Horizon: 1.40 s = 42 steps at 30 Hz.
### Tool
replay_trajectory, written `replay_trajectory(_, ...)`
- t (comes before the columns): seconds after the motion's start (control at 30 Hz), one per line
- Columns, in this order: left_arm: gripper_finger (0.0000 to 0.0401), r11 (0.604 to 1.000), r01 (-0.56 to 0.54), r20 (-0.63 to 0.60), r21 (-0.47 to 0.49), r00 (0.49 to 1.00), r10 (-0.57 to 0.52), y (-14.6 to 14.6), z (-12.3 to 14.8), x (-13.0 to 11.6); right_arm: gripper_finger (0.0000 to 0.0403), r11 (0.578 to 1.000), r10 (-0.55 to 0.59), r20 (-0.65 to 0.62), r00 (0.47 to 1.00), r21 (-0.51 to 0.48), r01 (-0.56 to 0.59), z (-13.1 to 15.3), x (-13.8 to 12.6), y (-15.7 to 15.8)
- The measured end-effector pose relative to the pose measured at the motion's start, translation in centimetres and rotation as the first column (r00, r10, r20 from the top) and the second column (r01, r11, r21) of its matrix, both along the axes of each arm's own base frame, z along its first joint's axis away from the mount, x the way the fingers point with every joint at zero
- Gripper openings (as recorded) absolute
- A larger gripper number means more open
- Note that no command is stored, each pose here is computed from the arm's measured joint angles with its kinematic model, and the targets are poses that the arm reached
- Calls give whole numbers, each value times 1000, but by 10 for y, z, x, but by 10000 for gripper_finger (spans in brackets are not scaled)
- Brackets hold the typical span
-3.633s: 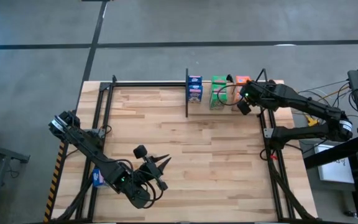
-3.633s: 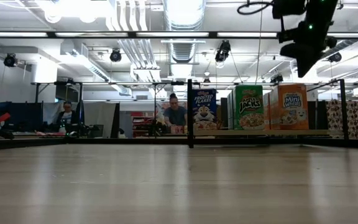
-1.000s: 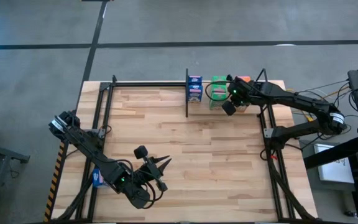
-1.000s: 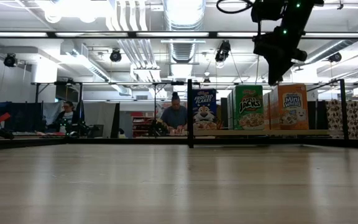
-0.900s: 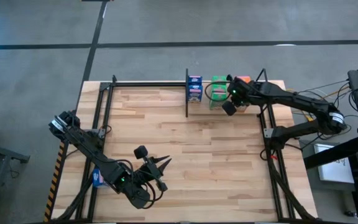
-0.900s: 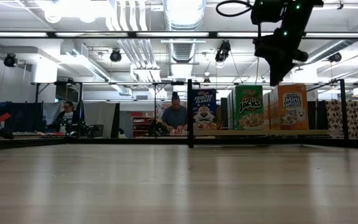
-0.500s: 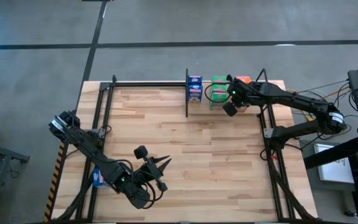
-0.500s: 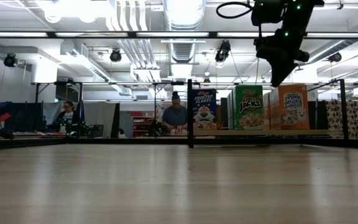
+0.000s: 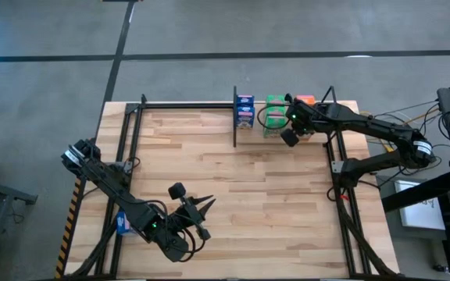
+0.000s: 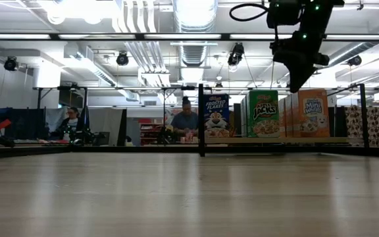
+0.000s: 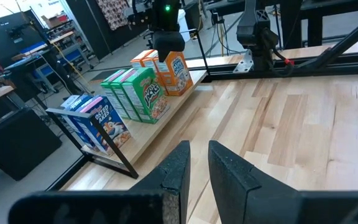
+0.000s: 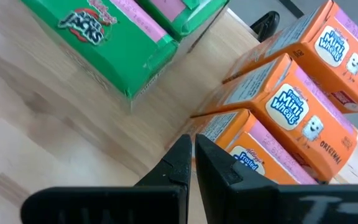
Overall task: Stack cereal on shelf
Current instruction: Put the orange cereal box on the shelf aligned with the other orange cereal box on the shelf, then put the blue cereal box on the shelf aligned with the other blue cereal box on the shelf
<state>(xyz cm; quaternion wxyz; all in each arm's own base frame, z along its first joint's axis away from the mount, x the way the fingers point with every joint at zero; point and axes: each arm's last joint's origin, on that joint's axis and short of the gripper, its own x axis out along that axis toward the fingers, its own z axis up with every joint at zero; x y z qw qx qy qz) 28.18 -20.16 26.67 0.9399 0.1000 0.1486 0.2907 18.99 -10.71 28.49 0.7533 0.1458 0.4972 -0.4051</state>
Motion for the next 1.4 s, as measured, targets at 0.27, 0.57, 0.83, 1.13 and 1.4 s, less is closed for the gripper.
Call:
replay_trajectory(0.27,41,1000,0,1,0,1000,0,0,0,0,12,1000,9,24,1000,-11,-9,7,1,1)
replay_trajectory(0.57,41,1000,-3,24,-25,1000,3,-1,1,1,12,988,145,169,975,-78,-133,33,1,31)
replay_trajectory(0.83,41,959,48,108,-280,994,-18,-7,25,6,12,931,364,370,855,-181,-318,38,-7,79)
replay_trajectory(1.13,41,739,-205,-311,-642,950,-6,3,49,-22,12,826,561,520,644,-305,-473,29,-15,117)
replay_trajectory(1.4,41,447,-666,-694,-597,708,129,7,48,-58,12,758,639,528,559,-308,-575,7,-20,139)
